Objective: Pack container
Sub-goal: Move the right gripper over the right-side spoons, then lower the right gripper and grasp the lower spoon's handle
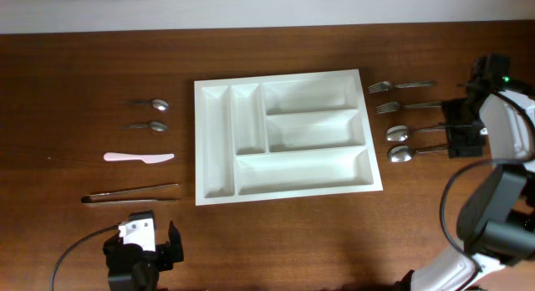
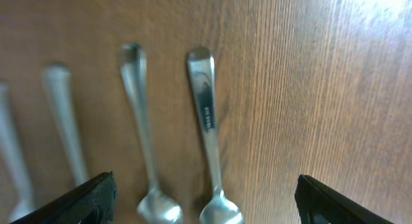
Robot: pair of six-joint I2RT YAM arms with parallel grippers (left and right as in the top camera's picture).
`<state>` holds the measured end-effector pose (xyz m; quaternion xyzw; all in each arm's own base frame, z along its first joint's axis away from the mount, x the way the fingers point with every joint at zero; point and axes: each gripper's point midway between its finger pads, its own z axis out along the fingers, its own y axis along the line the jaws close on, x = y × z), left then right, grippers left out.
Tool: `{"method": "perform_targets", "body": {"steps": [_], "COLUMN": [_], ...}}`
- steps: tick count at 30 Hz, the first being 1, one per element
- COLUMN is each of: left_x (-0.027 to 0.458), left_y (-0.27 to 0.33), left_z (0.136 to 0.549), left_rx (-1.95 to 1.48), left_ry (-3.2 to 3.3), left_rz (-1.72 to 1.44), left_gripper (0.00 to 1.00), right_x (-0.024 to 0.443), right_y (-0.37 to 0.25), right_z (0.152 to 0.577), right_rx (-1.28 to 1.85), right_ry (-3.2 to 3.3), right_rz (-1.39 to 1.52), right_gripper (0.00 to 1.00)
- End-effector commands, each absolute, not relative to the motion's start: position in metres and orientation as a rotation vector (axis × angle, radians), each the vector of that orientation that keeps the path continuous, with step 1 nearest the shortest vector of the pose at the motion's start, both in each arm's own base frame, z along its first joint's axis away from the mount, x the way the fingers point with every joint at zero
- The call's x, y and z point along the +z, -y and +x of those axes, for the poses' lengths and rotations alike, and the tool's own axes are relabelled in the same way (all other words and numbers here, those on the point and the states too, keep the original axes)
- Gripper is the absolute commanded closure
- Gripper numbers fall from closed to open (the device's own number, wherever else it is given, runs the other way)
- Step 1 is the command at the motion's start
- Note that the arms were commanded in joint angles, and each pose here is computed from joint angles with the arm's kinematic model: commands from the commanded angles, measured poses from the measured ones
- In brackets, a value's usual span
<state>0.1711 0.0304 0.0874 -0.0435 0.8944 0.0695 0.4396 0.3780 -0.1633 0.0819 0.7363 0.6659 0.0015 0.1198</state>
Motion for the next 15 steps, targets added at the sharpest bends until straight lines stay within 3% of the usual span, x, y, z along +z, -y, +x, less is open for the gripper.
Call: {"method": "perform_targets", "body": {"steps": [1, 15], "left_x": [0.087, 0.087], "left_y": [-0.030, -0.030], "left_z": [0.171, 0.171], "left_rx": [0.178, 0.178], "left_ry": [-2.221, -2.221], "left_rz": [-0.089, -0.089], "left_gripper": [0.01, 0.01], "right_x": [0.058, 0.032], "right_y": [0.160, 0.114], "right_z": [0.382, 0.405], "right_rx": [-0.016, 0.002], "right_ry": [-2.026, -2.265], "right_rz": [2.147, 1.941], "right_gripper": [0.11, 0.15]}}
